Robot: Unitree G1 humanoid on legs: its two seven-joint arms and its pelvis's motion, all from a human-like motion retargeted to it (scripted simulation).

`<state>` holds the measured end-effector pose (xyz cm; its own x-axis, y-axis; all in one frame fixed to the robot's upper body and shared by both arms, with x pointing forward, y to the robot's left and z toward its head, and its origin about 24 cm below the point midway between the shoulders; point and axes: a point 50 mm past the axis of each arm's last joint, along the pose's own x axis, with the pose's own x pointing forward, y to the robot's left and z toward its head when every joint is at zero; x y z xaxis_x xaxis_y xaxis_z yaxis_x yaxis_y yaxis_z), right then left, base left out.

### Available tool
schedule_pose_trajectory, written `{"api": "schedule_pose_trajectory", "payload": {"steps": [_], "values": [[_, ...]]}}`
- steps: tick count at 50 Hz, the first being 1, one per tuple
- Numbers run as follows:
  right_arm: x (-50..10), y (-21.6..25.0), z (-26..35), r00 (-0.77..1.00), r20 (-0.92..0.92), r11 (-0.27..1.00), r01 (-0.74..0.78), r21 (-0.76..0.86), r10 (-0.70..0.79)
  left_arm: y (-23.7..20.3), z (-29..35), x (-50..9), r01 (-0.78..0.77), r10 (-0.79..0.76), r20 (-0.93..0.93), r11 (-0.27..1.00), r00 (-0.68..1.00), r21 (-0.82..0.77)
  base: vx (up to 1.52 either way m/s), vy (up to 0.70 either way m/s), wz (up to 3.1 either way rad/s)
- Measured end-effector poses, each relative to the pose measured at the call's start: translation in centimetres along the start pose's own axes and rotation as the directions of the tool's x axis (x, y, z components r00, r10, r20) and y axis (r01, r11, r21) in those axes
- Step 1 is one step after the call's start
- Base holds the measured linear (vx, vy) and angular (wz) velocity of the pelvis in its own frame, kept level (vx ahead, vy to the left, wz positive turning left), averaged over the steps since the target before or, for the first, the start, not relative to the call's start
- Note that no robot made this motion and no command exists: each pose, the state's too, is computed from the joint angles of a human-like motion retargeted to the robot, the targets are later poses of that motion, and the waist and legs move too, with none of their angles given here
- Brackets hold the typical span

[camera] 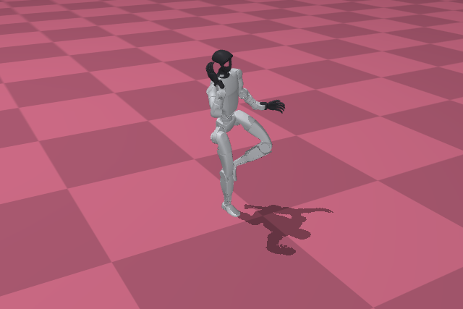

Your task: Kungfu

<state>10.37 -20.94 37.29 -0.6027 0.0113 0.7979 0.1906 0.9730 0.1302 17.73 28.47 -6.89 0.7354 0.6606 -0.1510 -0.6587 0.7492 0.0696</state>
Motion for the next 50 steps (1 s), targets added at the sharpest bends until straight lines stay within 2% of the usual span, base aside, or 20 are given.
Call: {"api": "schedule_pose_trajectory", "payload": {"steps": [5,12,17,26,30,35,42,50], "values": [[-0.8,0.2,-1.1,0.996,-0.089,0.998,0.030,0.046,-0.026,0.3,1.1,0.5,-0.016,0.017,0.050,1.000,0.999,-0.009,0.08,0.16,0.24],[-1.9,1.1,-2.8,0.976,-0.205,0.994,-0.050,0.094,0.068,0.0,4.7,2.1,-0.009,0.018,0.188,0.999,0.982,-0.051,0.10,0.17,0.51],[-4.3,2.9,-5.4,0.917,-0.369,0.980,-0.095,0.174,0.154,-0.3,8.9,3.6,0.018,0.030,0.324,0.989,0.946,-0.146,0.18,0.22,0.78],[-12.4,8.2,-12.1,0.629,-0.668,0.884,-0.068,0.463,0.398,0.0,21.6,7.4,0.074,0.099,0.622,0.966,0.777,-0.246,0.30,0.28,1.06],[-16.5,12.4,-15.0,0.455,-0.677,0.772,-0.037,0.635,0.579,-0.4,27.7,8.4,0.101,0.135,0.698,0.953,0.703,-0.285,0.54,0.37,1.45],[-19.4,15.7,-15.7,0.310,-0.648,0.695,-0.060,0.717,0.695,-0.7,33.5,9.0,0.118,0.185,0.739,0.934,0.648,-0.337,0.67,0.40,0.93],[-17.3,16.0,-17.0,0.387,-0.732,0.818,-0.125,0.561,0.561,-4.2,38.5,8.1,0.281,0.148,0.796,0.885,0.587,-0.371,0.43,0.20,1.29],[-18.0,13.6,-17.3,0.426,-0.871,0.965,-0.021,0.261,0.244,-5.8,41.3,8.0,0.328,0.086,0.813,0.887,0.575,-0.325,0.62,-0.04,1.60]]}}
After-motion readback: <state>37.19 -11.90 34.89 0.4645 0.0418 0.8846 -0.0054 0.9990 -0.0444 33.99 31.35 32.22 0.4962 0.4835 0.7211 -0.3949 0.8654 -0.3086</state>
